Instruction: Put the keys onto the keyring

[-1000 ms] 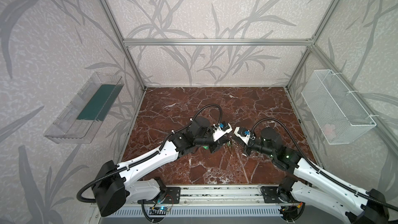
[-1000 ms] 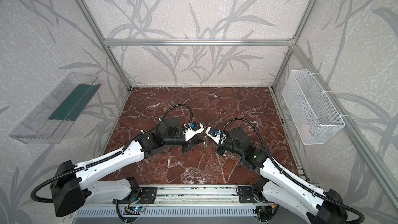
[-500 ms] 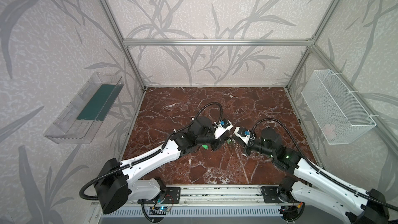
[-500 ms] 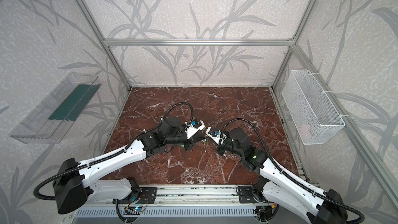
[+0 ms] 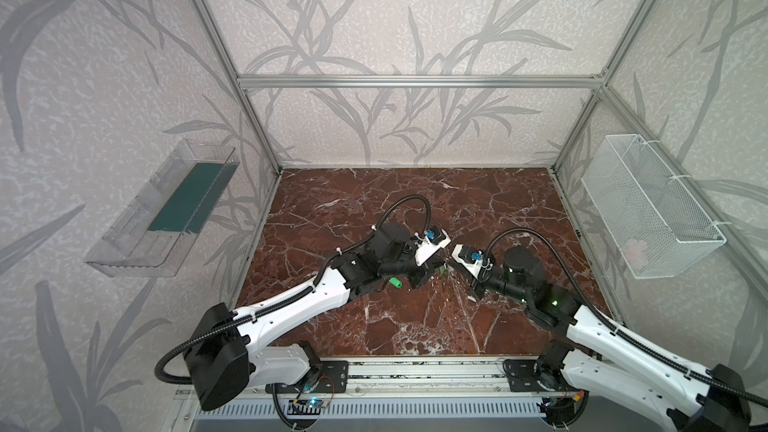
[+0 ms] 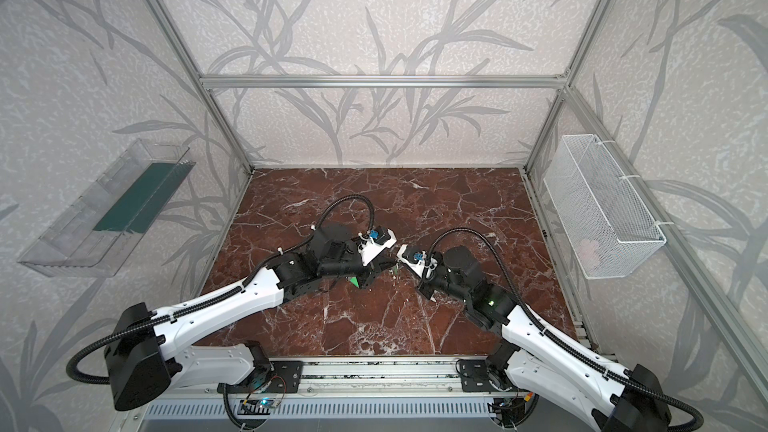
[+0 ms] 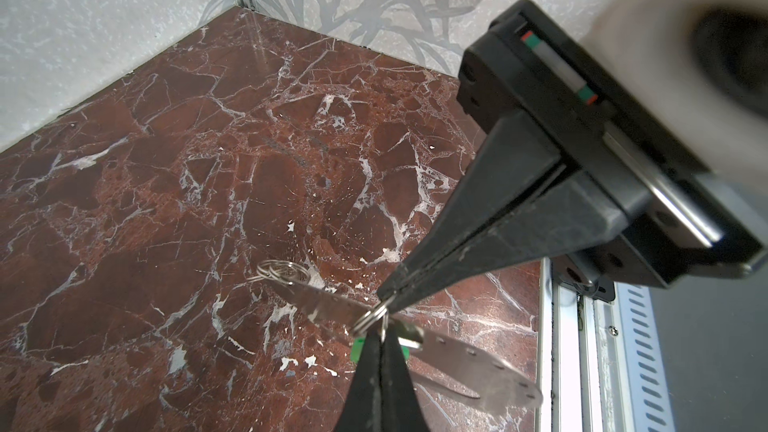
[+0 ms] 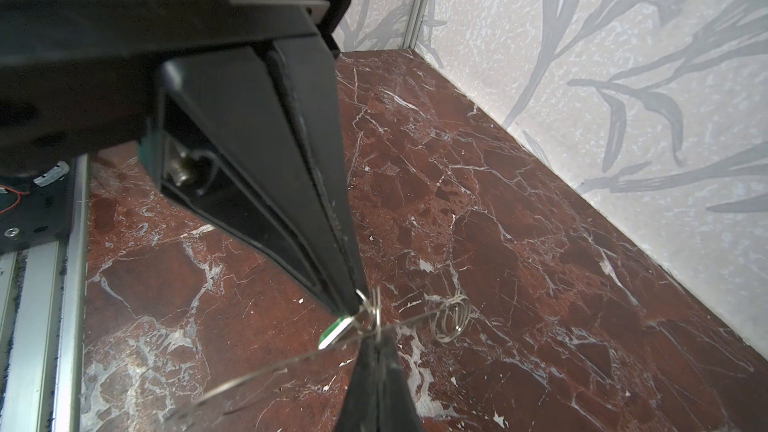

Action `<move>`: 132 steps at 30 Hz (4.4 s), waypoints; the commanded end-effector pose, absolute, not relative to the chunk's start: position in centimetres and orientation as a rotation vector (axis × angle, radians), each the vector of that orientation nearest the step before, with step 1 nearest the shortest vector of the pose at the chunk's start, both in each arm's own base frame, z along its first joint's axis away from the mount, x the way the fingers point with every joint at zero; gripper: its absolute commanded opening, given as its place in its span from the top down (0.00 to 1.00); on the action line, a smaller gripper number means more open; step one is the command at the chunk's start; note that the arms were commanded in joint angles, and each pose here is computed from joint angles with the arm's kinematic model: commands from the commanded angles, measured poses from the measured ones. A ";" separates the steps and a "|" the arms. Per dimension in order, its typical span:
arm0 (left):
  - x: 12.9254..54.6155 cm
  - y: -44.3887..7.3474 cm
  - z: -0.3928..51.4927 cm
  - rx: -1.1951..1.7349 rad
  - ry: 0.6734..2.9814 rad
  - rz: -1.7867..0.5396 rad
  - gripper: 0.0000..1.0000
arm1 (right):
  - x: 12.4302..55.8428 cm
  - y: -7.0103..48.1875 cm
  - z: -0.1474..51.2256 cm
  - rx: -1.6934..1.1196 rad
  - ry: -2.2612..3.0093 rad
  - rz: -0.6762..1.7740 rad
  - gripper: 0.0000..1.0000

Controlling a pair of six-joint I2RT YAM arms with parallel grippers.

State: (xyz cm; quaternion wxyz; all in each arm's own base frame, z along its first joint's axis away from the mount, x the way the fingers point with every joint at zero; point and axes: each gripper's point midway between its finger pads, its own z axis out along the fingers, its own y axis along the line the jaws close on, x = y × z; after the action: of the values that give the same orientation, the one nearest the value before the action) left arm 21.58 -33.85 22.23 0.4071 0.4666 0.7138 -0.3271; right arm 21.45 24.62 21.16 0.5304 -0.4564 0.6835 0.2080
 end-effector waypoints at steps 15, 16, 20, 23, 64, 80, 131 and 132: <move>22.9 -34.1 23.8 1.118 1.790 -0.776 1.00 | 21.1 24.7 21.5 -1.105 1.593 0.492 1.00; 23.0 -34.1 23.7 1.113 1.795 -0.770 1.00 | 21.1 24.8 21.5 -1.107 1.593 0.492 1.00; 23.3 -34.0 23.7 1.085 1.810 -0.770 1.00 | 21.0 24.8 21.4 -1.119 1.591 0.486 1.00; 23.4 -33.9 23.8 1.070 1.815 -0.770 1.00 | 20.9 24.8 21.2 -1.125 1.589 0.474 1.00; 23.9 -33.1 22.5 0.987 1.883 -0.839 1.00 | 19.8 24.2 22.5 -1.149 1.398 0.403 1.00; 22.3 -33.9 22.3 1.057 1.850 -0.960 1.00 | 19.5 24.6 24.3 -1.081 1.291 0.452 1.00; 19.6 -31.6 24.8 1.283 1.516 -0.853 0.65 | 18.0 26.4 25.0 -1.074 1.244 0.678 1.00; 19.6 -31.6 24.8 1.285 1.514 -0.854 0.66 | 18.0 26.4 24.9 -1.074 1.248 0.678 1.00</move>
State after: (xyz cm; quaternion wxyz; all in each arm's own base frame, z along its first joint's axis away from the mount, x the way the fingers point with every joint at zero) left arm 19.64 -31.34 23.78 0.4602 0.5111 0.6372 -0.3480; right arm 18.19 26.17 23.16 0.6133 -0.4748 0.5637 0.2840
